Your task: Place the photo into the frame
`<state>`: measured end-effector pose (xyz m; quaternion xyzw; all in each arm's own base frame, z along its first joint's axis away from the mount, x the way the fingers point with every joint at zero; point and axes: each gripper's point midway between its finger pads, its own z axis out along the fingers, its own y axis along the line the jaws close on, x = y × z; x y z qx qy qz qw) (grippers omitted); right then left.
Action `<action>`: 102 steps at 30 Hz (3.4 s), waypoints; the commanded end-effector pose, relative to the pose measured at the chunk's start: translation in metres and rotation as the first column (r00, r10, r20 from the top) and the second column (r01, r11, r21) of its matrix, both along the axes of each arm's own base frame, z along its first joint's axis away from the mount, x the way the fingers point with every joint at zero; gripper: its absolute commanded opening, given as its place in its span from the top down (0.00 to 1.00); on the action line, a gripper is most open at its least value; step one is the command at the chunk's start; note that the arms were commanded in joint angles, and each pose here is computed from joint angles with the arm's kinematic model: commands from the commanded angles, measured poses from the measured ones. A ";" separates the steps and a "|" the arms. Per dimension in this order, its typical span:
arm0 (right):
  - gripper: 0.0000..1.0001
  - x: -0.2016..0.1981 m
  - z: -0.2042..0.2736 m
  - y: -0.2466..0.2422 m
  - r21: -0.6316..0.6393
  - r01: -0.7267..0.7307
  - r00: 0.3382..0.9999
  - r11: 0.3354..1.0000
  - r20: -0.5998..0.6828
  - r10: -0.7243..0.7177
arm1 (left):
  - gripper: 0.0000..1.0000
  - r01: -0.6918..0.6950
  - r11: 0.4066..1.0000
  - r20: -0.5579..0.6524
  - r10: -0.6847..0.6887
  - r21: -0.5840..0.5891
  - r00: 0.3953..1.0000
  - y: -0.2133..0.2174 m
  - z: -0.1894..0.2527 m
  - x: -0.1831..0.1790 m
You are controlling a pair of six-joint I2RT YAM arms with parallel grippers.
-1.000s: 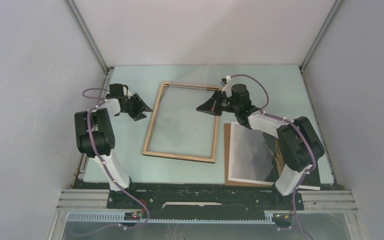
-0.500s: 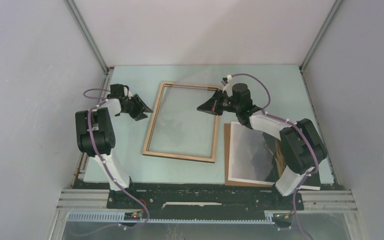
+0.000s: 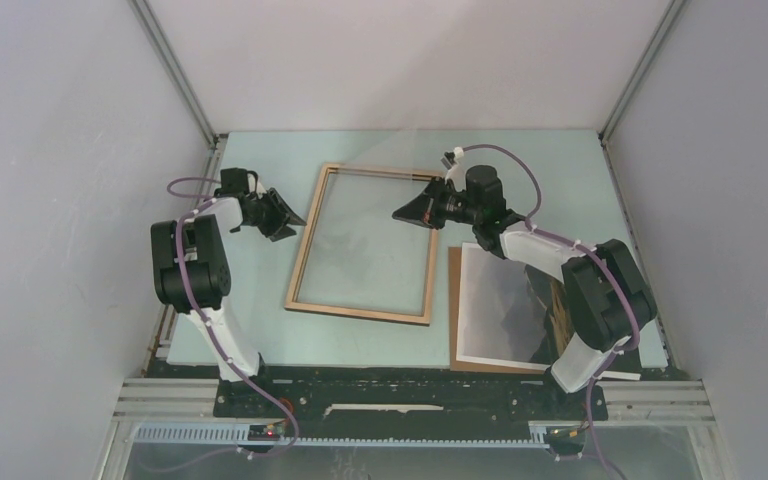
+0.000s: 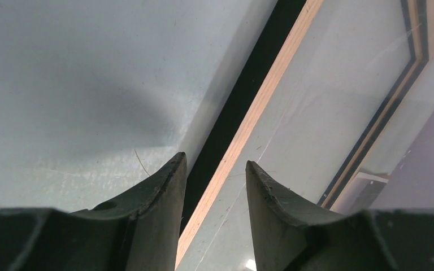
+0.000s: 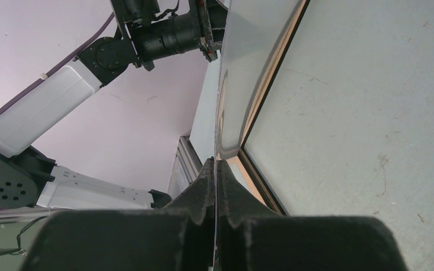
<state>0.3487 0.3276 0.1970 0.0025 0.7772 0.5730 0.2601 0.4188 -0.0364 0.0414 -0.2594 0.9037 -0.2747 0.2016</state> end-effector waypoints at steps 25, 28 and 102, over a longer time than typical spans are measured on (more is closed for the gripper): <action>1.00 0.012 0.001 0.011 0.025 -0.023 0.999 0.999 0.048 0.022 | 0.54 0.017 0.999 -0.006 -0.017 -0.040 1.000 -0.011 -0.003 -0.006; 1.00 0.014 -0.005 0.009 0.007 -0.018 0.999 1.000 0.037 0.017 | 0.54 0.020 0.999 -0.006 -0.020 -0.041 1.000 -0.012 -0.003 -0.006; 1.00 0.034 -0.102 -0.004 0.074 0.009 0.976 0.997 -0.218 0.007 | 0.63 0.071 0.994 0.003 -0.071 -0.081 0.997 -0.030 -0.002 -0.007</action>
